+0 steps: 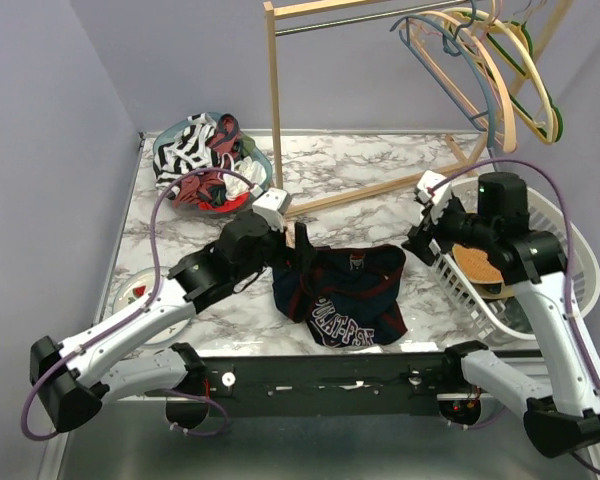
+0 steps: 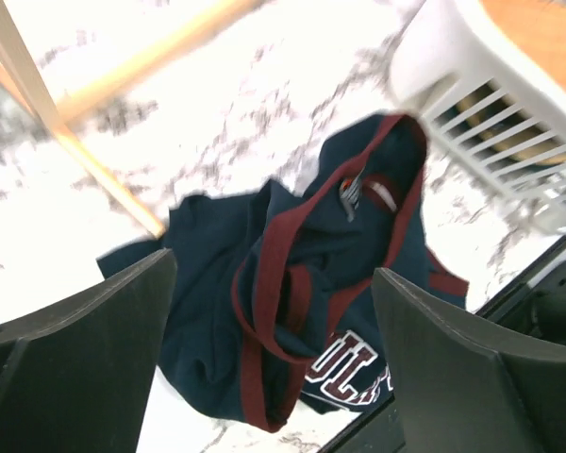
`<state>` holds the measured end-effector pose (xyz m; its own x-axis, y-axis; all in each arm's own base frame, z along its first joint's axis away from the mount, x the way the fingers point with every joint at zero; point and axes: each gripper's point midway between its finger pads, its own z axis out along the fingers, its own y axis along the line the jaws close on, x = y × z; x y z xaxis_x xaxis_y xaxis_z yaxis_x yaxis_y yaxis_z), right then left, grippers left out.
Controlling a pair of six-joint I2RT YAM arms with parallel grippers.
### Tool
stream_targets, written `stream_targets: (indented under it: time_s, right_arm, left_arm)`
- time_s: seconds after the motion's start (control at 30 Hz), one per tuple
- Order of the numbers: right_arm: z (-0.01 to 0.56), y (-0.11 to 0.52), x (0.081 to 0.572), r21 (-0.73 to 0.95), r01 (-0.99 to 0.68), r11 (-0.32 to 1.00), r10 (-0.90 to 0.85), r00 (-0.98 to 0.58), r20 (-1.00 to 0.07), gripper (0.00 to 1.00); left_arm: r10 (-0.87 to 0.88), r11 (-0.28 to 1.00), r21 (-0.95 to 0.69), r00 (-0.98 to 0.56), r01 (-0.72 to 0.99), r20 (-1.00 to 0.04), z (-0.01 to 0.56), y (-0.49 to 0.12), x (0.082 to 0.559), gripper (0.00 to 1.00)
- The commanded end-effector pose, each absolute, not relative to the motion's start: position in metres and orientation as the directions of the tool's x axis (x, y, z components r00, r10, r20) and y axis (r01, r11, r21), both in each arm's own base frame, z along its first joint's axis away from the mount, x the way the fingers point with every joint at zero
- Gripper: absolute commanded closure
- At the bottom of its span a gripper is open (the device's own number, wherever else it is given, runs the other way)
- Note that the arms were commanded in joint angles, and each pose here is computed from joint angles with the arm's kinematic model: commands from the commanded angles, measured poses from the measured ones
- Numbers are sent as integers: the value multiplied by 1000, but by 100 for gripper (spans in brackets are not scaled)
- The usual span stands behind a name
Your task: Place the tank top on the hanger
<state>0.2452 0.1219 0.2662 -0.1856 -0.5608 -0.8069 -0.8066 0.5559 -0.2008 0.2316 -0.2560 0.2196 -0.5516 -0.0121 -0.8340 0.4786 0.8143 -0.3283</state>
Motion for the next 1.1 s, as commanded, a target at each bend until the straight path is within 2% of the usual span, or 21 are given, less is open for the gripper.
stream_targets:
  time_s: [0.0, 0.13, 0.33, 0.5, 0.63, 0.77, 0.93, 1.07]
  right_arm:
    - [299, 121, 218, -152, -805, 573, -478, -178, -860, 10]
    - [310, 105, 214, -120, -756, 644, -409, -207, -889, 10]
    - [358, 109, 203, -70, -749, 659, -302, -178, -937, 8]
    - [412, 114, 211, -48, -755, 654, -223, -131, -966, 7]
    - [481, 93, 254, -47, -681, 731, -140, -83, -987, 7]
    - [515, 63, 294, -19, -598, 802, -63, -53, -997, 9]
    - [537, 52, 315, -13, -572, 820, -13, 5, -1000, 13]
    - [535, 45, 333, 32, -552, 834, 26, -18, -999, 15]
  left_arm:
    - [2, 801, -266, -447, 537, -895, 262, -238, 224, 1]
    - [5, 792, -238, -396, 563, -918, 279, -229, 219, 1]
    - [55, 793, -163, -336, 587, -940, 285, -221, 218, 1]
    - [81, 808, -162, -379, 566, -922, 267, -222, 221, 1]
    - [54, 787, -209, -403, 581, -914, 267, -226, 214, 1]
    - [32, 788, -220, -395, 575, -918, 268, -221, 210, 1]
    - [19, 811, -212, -387, 545, -922, 262, -213, 212, 1]
    - [17, 815, -210, -385, 540, -923, 258, -213, 214, 1]
